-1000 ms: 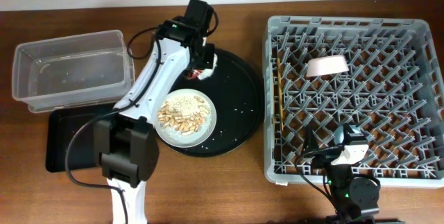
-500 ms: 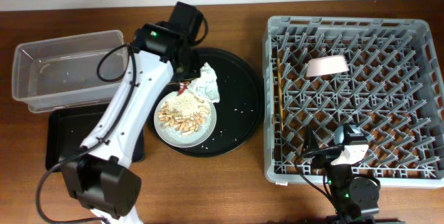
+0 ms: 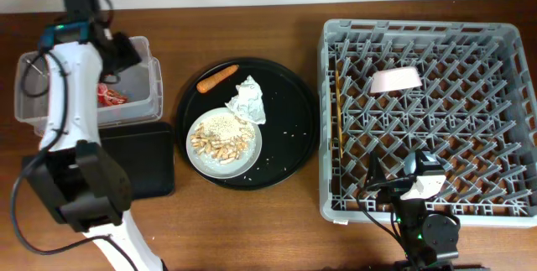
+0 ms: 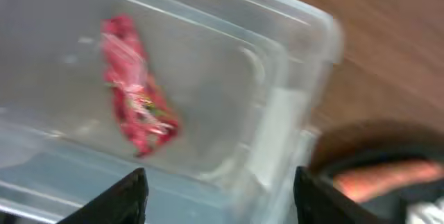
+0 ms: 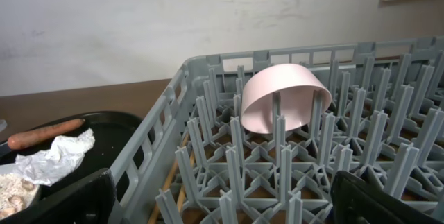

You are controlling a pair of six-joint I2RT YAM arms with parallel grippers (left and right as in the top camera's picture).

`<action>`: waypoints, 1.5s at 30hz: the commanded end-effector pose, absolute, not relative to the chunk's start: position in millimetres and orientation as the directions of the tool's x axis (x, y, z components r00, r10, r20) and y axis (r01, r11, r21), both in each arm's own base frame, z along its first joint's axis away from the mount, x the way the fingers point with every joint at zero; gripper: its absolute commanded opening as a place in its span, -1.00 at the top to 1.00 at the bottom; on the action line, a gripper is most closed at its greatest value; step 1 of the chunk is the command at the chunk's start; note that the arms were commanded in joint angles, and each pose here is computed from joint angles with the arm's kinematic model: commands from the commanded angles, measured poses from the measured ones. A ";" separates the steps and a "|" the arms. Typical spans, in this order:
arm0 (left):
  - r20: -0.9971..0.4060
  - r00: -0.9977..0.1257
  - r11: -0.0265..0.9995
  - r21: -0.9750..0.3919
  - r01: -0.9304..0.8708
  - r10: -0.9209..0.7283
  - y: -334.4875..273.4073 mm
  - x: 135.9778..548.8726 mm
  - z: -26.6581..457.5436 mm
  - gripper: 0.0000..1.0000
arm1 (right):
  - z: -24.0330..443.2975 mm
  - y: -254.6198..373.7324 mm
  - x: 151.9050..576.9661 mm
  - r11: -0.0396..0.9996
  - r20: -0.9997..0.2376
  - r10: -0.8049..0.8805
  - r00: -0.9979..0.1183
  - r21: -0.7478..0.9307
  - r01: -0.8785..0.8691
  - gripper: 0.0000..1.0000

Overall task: Sort waste into correct bins and load items into the dishwasher rack
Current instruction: 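Drop the red wrapper into the clear plastic bin, then grasp the white tissue with the left gripper, then drop the tissue into the clear plastic bin, then grasp the carrot on the platter with the left gripper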

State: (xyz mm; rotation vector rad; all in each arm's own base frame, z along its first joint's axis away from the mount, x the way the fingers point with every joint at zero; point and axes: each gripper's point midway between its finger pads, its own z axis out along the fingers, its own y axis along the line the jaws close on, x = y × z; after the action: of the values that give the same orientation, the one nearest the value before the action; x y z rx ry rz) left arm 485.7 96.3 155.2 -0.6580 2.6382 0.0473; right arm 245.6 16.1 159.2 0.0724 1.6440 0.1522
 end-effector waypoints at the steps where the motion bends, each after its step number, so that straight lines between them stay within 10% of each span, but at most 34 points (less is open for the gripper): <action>1: -0.387 -0.887 0.968 -0.083 -0.238 -0.252 -3.9 487.0 164.8 -0.06 | 155.5 15.5 245.7 0.990 -0.988 0.131 -0.086 0.135 -0.042 -0.96; 10: -0.219 -0.959 0.983 0.025 0.180 0.181 -196.4 475.1 4.4 -0.04 | 155.5 15.5 245.7 0.990 -0.988 0.131 -0.086 0.135 -0.042 -0.96; 11: -0.207 -0.961 0.983 0.028 0.180 0.182 -196.0 474.1 -3.5 0.05 | 155.5 15.5 245.7 0.990 -0.988 0.131 -0.086 0.135 -0.042 -0.96; 13: -0.213 -0.961 0.984 0.026 0.177 0.178 -195.4 476.5 0.8 0.94 | 155.5 15.5 245.7 0.990 -0.988 0.131 -0.086 0.135 -0.042 -0.96; 14: -0.248 -0.959 0.990 0.011 0.141 0.140 -194.9 486.1 29.9 1.00 | 155.5 15.5 245.7 0.990 -0.988 0.131 -0.086 0.135 -0.042 -0.96; 18: -0.448 -0.887 0.990 0.029 -0.138 -0.111 -87.1 517.6 178.8 0.99 | 155.5 15.5 245.7 0.990 -0.988 0.131 -0.086 0.135 -0.042 -0.96; 24: -0.491 -0.685 0.798 -0.035 -0.602 -0.538 123.2 519.4 185.4 0.86 | 155.5 15.5 245.7 0.990 -0.988 0.131 -0.086 0.135 -0.042 -0.96; 25: -0.487 -0.676 0.795 -0.065 -0.603 -0.553 127.8 520.4 185.9 -0.14 | 155.5 15.5 245.7 0.990 -0.988 0.131 -0.086 0.135 -0.042 -0.96; 26: -0.488 -0.679 0.803 -0.080 -0.590 -0.548 125.5 520.9 190.4 -0.72 | 155.5 15.5 245.7 0.990 -0.988 0.131 -0.086 0.135 -0.042 -0.96; 28: -0.544 -0.713 0.866 -0.053 -0.497 -0.442 105.5 522.4 220.0 -0.97 | 155.5 15.5 245.7 0.990 -0.988 0.131 -0.086 0.135 -0.042 -0.96; 31: -0.508 -0.794 0.928 -0.034 -0.370 -0.335 57.7 520.3 215.7 -0.65 | 155.5 15.5 245.7 0.990 -0.988 0.131 -0.086 0.135 -0.042 -0.96; 35: -0.341 -0.860 0.925 0.153 0.349 0.380 -92.6 524.3 131.9 -0.32 | 155.5 15.5 245.7 0.990 -0.988 0.131 -0.086 0.135 -0.042 -0.96; 45: -0.073 -0.842 0.845 0.005 0.535 0.534 -119.2 487.0 13.7 -0.01 | 155.5 15.5 245.7 0.990 -0.988 0.131 -0.086 0.135 -0.042 -0.96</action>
State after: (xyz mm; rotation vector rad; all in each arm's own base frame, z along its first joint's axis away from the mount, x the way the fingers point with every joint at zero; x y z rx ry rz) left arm 503.2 -113.4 29.2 0.8190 2.8949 0.0894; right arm 245.6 16.1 159.2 0.0711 1.6441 0.1516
